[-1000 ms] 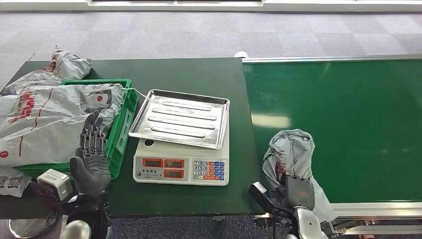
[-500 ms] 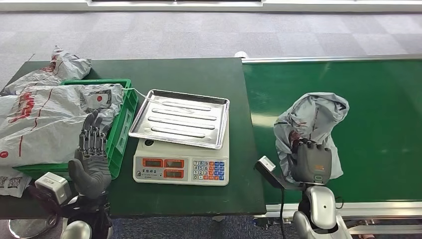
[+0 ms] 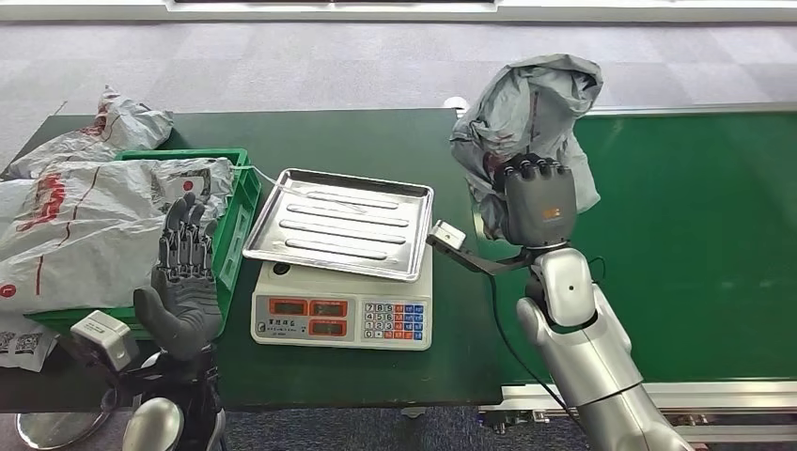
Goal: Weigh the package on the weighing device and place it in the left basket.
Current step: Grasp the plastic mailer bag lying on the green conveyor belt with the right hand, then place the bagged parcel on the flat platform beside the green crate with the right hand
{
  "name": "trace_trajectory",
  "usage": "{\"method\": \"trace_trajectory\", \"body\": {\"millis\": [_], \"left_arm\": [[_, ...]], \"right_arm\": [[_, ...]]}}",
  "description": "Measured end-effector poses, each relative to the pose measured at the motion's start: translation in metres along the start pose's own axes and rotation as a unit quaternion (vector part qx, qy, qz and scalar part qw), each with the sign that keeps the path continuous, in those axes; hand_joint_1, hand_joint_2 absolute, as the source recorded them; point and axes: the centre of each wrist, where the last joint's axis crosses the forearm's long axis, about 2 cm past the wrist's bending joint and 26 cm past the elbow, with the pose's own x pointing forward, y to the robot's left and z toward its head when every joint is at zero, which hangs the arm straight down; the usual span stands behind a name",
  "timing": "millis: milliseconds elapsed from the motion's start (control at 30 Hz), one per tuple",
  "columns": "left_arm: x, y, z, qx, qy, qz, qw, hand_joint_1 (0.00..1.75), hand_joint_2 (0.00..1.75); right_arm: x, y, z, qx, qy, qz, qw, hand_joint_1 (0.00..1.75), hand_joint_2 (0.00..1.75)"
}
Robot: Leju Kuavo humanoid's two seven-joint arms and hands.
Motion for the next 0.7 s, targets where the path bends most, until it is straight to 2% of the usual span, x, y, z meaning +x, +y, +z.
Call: {"method": "trace_trajectory", "body": {"millis": [100, 233, 400, 467, 633, 700], "left_arm": [[0.001, -0.003, -0.008, 0.001, -0.014, 0.01, 1.0, 0.0, 0.0], [0.005, -0.007, -0.017, 0.003, -0.027, 0.019, 0.999, 0.0, 0.0], [0.006, -0.009, -0.02, 0.0, -0.03, 0.022, 0.999, 0.0, 0.0], [0.006, -0.009, -0.021, 0.001, -0.033, 0.026, 0.999, 0.0, 0.0], [0.009, -0.011, -0.03, 0.0, -0.051, 0.037, 0.998, 0.0, 0.0], [0.009, -0.011, -0.031, 0.002, -0.055, 0.038, 0.998, 0.0, 0.0]], "right_arm": [[0.027, 0.003, -0.023, -0.007, -0.039, -0.042, 0.998, 1.75, 1.75], [0.061, 0.007, -0.04, -0.003, -0.072, -0.083, 0.994, 1.75, 1.75], [0.077, 0.009, -0.047, 0.005, -0.088, -0.099, 0.991, 1.75, 1.75], [0.083, 0.011, -0.047, 0.023, -0.1, -0.13, 0.986, 1.75, 1.75], [0.107, 0.024, -0.045, 0.095, -0.138, -0.288, 0.943, 1.75, 1.75], [0.112, 0.028, -0.044, 0.114, -0.145, -0.33, 0.926, 1.75, 1.75]]}}
